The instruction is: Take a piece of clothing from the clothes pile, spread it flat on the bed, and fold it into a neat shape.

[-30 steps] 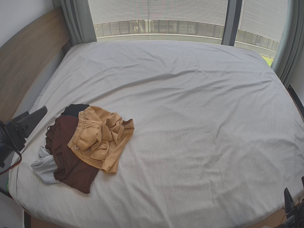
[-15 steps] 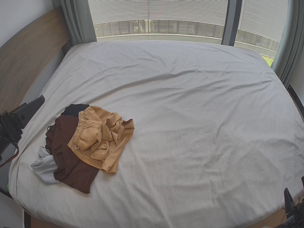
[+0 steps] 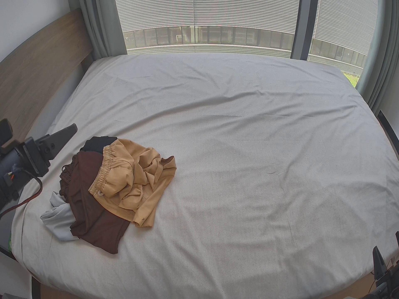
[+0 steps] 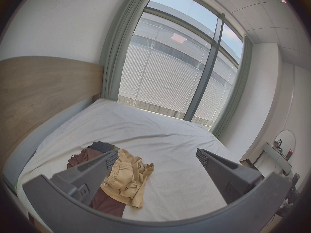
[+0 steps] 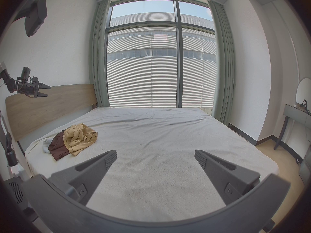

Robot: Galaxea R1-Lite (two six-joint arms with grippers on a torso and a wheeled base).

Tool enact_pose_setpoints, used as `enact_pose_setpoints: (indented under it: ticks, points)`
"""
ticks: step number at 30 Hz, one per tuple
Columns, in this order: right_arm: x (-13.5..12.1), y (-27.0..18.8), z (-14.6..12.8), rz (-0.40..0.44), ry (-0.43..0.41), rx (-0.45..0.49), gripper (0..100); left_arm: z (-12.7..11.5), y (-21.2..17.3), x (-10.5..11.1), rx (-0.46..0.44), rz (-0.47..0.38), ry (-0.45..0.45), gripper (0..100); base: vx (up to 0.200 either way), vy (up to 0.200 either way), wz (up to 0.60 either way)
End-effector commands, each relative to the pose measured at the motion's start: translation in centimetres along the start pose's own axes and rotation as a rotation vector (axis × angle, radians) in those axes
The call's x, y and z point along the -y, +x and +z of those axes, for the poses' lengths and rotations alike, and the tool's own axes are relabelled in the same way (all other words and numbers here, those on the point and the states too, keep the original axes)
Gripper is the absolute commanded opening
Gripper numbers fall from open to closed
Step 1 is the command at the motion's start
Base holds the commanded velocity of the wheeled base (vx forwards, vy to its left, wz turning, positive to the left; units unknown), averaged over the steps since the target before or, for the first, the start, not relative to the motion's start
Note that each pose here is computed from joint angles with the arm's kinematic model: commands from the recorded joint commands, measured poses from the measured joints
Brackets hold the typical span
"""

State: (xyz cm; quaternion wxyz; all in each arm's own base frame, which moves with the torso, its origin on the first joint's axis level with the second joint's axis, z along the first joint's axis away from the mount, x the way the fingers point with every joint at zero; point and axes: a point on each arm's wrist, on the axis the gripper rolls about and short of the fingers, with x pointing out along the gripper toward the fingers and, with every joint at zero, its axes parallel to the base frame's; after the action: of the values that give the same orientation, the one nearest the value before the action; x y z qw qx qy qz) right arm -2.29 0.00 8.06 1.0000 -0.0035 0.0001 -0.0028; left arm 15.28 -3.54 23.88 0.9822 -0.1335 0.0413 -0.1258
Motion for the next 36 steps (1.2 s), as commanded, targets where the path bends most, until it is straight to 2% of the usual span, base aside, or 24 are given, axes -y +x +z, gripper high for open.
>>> enact_pose_setpoints:
  ticks: [1, 9, 19, 29, 36]
  points:
    - [0.0, 0.1, -0.5, -0.001, 0.001, -0.007, 100, -0.9, 2.4, -0.9, -0.065, 0.048, -0.029, 100, 0.0, 0.0, 0.0]
    - [0.0, 0.1, -0.5, -0.001, 0.001, -0.007, 100, -1.4, 5.1, -2.9, -0.102, 0.124, -0.067, 100, 0.0, 0.0, 0.0]
    - [0.0, 0.1, -0.5, -0.001, 0.001, -0.007, 100, -2.7, 8.2, -4.8, -0.12, 0.135, -0.11, 100, 0.0, 0.0, 0.0]
    - [0.0, 0.1, -0.5, -0.001, 0.001, -0.007, 100, -3.7, 9.7, -6.6, -0.156, 0.14, -0.14, 100, 0.0, 0.0, 0.0]
    - [0.0, 0.1, -0.5, -0.001, -0.001, -0.007, 100, -3.8, 10.4, -6.8, -0.161, 0.125, -0.161, 100, 0.0, 0.0, 0.0]
